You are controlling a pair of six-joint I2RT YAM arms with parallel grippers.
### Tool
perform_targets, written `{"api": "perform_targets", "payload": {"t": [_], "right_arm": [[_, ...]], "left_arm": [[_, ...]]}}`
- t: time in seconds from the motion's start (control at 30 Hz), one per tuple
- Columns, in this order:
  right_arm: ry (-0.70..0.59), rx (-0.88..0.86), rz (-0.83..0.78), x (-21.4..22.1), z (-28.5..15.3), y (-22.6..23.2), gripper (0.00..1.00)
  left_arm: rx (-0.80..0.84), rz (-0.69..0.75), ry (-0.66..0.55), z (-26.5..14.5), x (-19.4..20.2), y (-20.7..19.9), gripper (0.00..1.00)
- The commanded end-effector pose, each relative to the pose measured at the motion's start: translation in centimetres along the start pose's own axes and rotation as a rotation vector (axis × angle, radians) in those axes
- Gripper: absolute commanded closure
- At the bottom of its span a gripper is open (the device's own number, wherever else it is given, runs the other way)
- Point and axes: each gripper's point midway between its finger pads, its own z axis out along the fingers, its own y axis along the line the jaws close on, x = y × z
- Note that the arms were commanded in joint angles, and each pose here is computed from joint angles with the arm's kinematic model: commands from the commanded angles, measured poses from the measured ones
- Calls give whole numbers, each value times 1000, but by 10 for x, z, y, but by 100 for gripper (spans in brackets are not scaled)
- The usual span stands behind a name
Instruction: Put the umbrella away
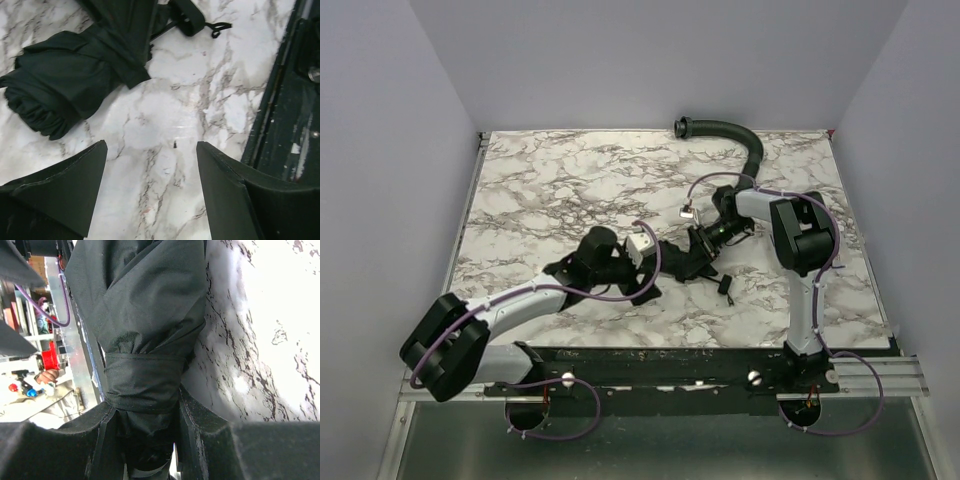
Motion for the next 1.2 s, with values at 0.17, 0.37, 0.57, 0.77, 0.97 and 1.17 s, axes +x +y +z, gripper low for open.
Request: {"api": "perform_targets", "payload": {"t": [0.17, 0.37, 0.57, 0.77, 0.97, 1.17], "right_arm": [[139, 180, -212, 30, -4, -34, 82], [151, 227, -305, 30, -13, -22, 58], [154, 287, -371, 24, -28, -13, 38], [159, 327, -420, 18, -41, -3, 23], [151, 354, -490, 11, -56, 16, 0], [129, 356, -547, 5, -68, 43, 0]], "left_arm": [[-212, 84, -37, -16, -10, 32, 25], [-218, 121, -42, -16, -21, 35, 25], [-217, 135, -58, -18, -30, 33, 25], [-224, 147, -56, -21, -31, 33, 25], [-224, 210, -91, -26, -38, 31, 25], [-181, 330, -163, -25, -58, 25, 2]]}}
